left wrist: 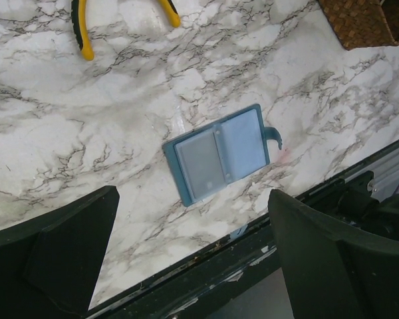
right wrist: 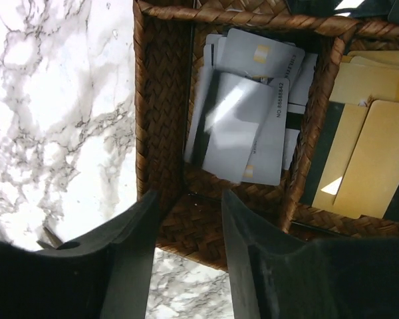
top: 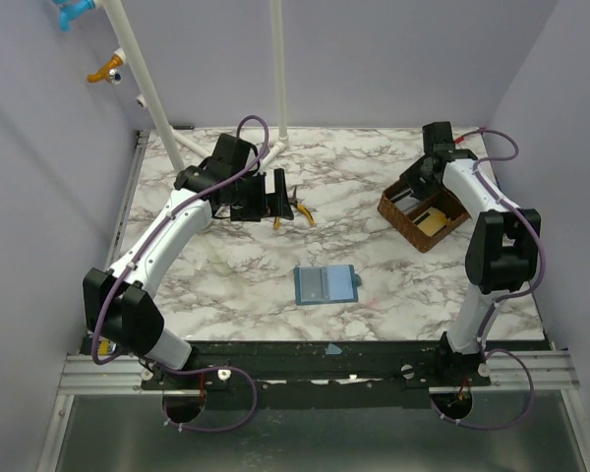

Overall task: Take the credit cards out of the card holder
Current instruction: Place the credit card in the storage box.

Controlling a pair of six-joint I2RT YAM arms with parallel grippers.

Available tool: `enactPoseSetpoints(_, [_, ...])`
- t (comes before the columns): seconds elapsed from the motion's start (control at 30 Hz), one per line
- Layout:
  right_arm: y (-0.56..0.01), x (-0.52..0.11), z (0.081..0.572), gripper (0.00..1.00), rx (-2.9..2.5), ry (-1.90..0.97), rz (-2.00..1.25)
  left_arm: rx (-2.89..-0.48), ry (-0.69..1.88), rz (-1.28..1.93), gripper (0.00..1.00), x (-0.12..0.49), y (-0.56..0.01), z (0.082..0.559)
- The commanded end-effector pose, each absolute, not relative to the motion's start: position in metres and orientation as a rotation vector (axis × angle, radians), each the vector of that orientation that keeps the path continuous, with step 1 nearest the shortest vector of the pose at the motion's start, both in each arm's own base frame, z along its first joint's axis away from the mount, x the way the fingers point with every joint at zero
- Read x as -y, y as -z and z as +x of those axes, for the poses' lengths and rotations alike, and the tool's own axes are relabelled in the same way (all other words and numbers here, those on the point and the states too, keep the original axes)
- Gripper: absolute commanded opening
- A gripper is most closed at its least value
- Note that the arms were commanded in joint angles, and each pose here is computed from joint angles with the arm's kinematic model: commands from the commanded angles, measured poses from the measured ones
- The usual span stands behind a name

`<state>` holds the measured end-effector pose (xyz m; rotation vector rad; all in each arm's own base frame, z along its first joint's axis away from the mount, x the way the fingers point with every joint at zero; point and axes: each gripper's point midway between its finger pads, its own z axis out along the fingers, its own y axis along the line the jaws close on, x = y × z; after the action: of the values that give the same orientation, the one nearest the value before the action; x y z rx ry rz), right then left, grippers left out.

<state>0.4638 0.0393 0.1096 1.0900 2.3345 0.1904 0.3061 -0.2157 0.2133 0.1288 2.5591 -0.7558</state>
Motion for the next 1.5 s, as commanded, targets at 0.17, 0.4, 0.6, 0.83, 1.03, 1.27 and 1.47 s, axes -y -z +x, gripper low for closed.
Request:
enactPoseSetpoints(0.17, [-0.127, -0.046, 0.472, 0.70, -2.336, -0.243, 1.066, -2.550, 0.812, 0.141, 0.99, 0.215, -0.223, 0.308])
enactPoseSetpoints(0.4, [-0.126, -0.048, 0.457, 0.82, -2.368, -0.244, 1.068, -2.551, 0.838, 0.137, 0.99, 0.216, -0.218, 0.303])
enactPoseSetpoints(0.6, [-0.139, -0.048, 0.445, 0.87, -2.367, -0.244, 1.045, -2.545, 0.890, 0.123, 0.99, 0.220, -0.213, 0.300])
enactPoseSetpoints(0.83, [-0.162, -0.055, 0.427, 0.91, -2.350, -0.285, 0.964, -2.531, 0.902, 0.105, 0.99, 0.219, -0.212, 0.295])
enactPoseSetpoints(1.03, [-0.169, -0.075, 0.406, 0.94, -2.356, -0.339, 0.866, -2.536, 0.928, 0.078, 0.99, 0.219, -0.205, 0.281])
enactPoseSetpoints(1.27, [-0.171, -0.112, 0.372, 0.96, -2.382, -0.396, 0.699, -2.516, 0.920, 0.087, 0.99, 0.226, -0.196, 0.259])
enactPoseSetpoints(1.47, [-0.179, -0.155, 0.339, 0.96, -2.367, -0.473, 0.509, -2.491, 0.955, 0.061, 0.98, 0.234, -0.171, 0.236])
